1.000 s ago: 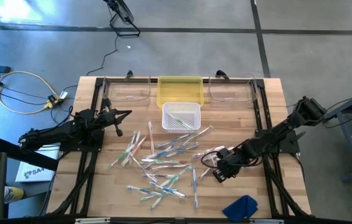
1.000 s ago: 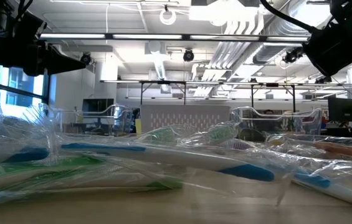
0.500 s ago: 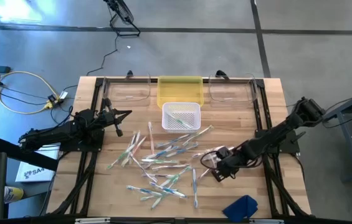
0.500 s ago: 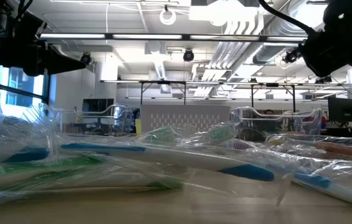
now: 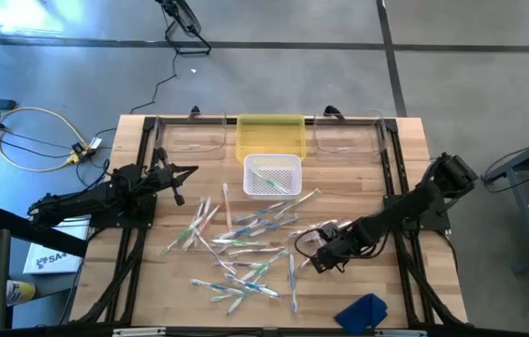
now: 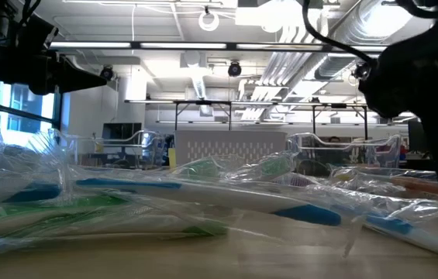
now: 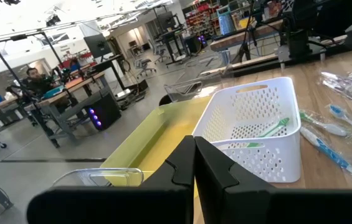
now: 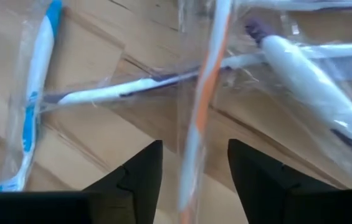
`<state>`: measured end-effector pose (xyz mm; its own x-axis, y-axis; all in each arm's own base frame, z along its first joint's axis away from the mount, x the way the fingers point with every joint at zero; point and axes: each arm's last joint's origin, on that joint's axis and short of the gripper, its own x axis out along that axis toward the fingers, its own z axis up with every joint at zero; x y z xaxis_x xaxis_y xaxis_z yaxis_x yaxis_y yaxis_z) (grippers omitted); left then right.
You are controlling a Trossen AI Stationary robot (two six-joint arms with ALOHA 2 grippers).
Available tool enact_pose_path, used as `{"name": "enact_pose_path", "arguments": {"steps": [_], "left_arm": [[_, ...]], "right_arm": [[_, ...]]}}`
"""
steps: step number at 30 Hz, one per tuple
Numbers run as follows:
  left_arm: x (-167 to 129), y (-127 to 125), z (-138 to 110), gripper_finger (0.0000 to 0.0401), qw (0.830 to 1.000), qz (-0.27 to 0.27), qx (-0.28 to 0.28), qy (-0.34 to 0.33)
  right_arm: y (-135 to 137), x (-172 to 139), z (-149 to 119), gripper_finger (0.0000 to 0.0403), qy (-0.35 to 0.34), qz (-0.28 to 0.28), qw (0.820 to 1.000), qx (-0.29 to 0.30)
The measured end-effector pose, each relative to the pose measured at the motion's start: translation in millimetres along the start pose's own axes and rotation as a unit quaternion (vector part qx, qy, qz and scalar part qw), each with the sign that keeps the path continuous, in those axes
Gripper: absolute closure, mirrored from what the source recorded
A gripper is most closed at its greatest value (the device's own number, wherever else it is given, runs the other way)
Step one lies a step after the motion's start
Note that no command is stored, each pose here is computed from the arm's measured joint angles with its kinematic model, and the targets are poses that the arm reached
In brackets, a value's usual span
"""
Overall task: Pick & Place Toothbrushes
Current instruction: Put the orange toothbrush into the right transparent bin
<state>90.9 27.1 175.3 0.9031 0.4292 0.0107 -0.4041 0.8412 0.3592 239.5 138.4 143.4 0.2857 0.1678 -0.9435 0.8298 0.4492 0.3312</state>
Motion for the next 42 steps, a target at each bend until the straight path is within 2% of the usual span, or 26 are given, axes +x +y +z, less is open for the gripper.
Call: {"name": "enact_pose_path", "arguments": {"steps": [9,23,32,42], "left_arm": [[0,0,0,0.0401,1.000,0.000,0.000,0.001],[0,0,0,0.0401,1.000,0.000,0.000,0.001],[0,0,0,0.0401,1.000,0.000,0.000,0.001],[0,0,0,0.0401,1.000,0.000,0.000,0.000]], "right_arm": [[1,12,0,0.0259,-0.002,-0.010,1.000,-0.001],[-2,13,0,0.0374,0.009,-0.022,1.000,-0.003],[-2,6,-1,0.0377,0.017,-0.013,0.999,-0.026],[1,-32,1,0.0381,-0.004,0.048,0.997,-0.066]]}}
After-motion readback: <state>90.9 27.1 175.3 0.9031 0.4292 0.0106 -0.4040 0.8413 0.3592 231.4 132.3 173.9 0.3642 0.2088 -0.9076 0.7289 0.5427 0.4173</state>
